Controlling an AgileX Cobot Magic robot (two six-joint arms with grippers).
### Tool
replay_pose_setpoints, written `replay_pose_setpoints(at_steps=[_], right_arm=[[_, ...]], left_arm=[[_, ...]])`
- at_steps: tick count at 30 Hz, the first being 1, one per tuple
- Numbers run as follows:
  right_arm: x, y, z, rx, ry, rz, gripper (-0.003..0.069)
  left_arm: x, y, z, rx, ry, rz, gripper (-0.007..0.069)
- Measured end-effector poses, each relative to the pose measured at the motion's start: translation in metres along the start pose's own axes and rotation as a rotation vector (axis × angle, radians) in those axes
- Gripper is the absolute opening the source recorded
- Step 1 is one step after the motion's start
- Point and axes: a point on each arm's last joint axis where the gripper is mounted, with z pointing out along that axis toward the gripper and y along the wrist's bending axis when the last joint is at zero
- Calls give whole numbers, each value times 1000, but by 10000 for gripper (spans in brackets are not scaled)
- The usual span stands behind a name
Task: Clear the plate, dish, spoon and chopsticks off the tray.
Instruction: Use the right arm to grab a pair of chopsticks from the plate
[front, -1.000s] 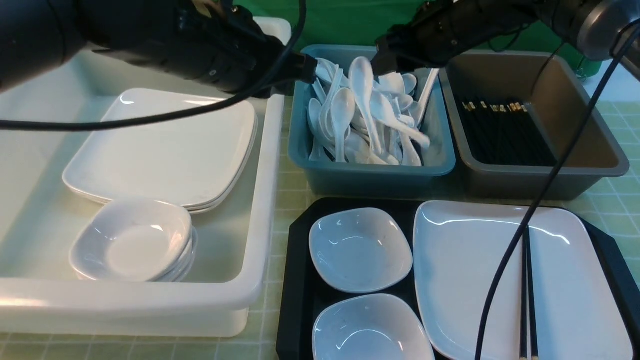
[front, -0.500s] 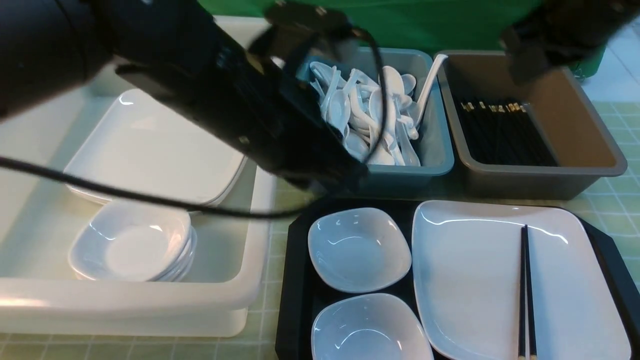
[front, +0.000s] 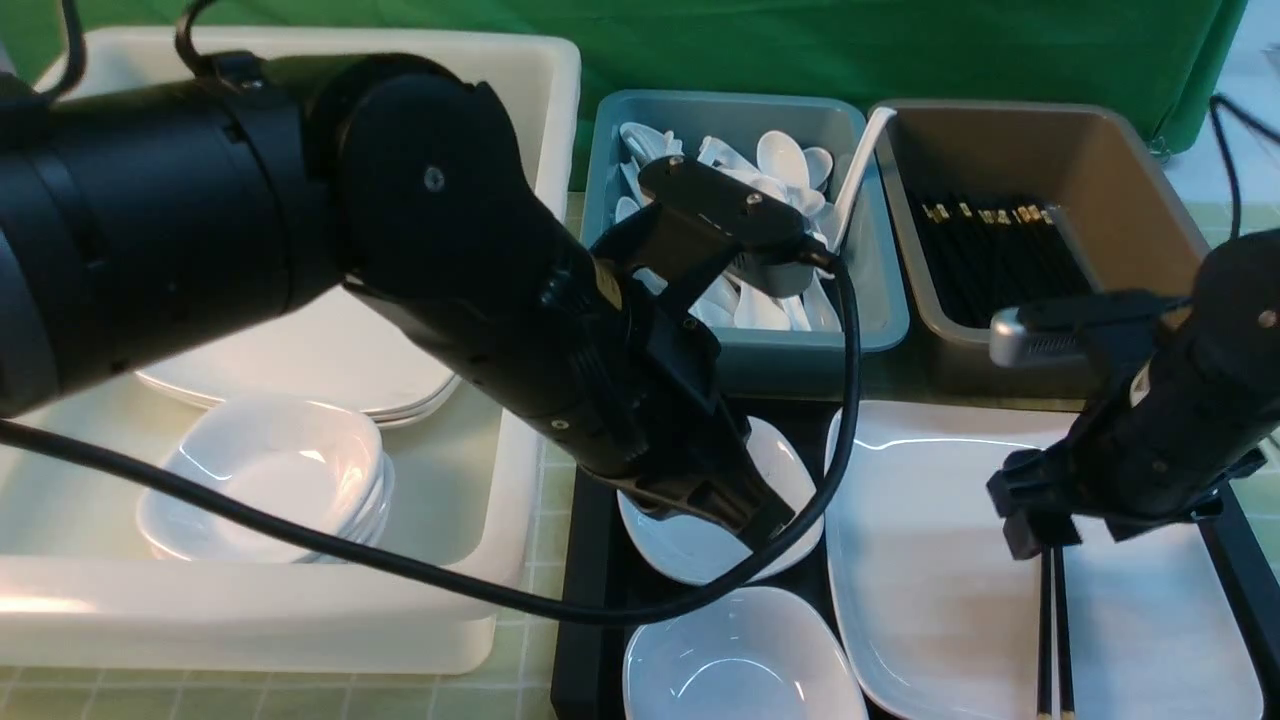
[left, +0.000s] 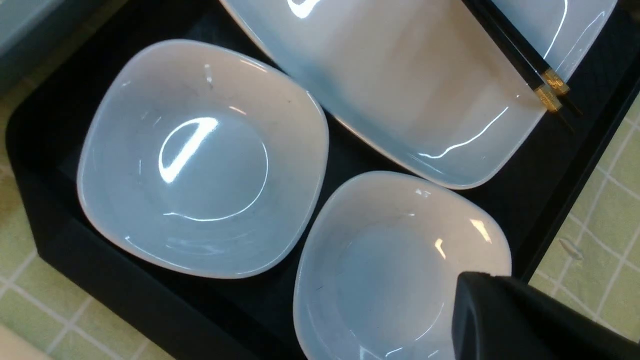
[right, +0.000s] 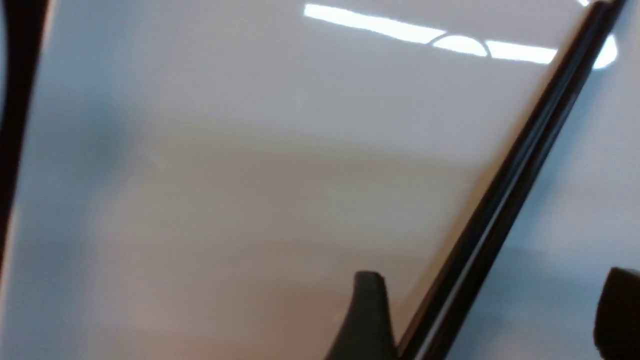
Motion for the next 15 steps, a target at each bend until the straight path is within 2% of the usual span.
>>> replay_pose_setpoints(at_steps=[6,8,9,11,12,13,14,15], right_arm=[[0,0,31,14,76,22,549],[-1,1,32,9,75,23,509],[-1,2,31,1,75,29,454],[-1,2,31,0,73,20,300],[-1,2,31,0,74,13,198],[-1,2,30,0,75,9,133],[0,2,29,0,79,7,89],[0,2,28,1,82,4,88]], left_arm=[[0,1,0,-10,3,1,-19],[0,1,0,-10,3,0,-19],[0,1,0,-11,3,-2,-19],[0,1,0,-11,3,-3,-19],[0,1,0,-11,3,-6,-19],[0,1,0,-11,3,-6,-19],[0,1,0,-11,3,-6,-19],[0,1,0,-11,3,-6,-19]])
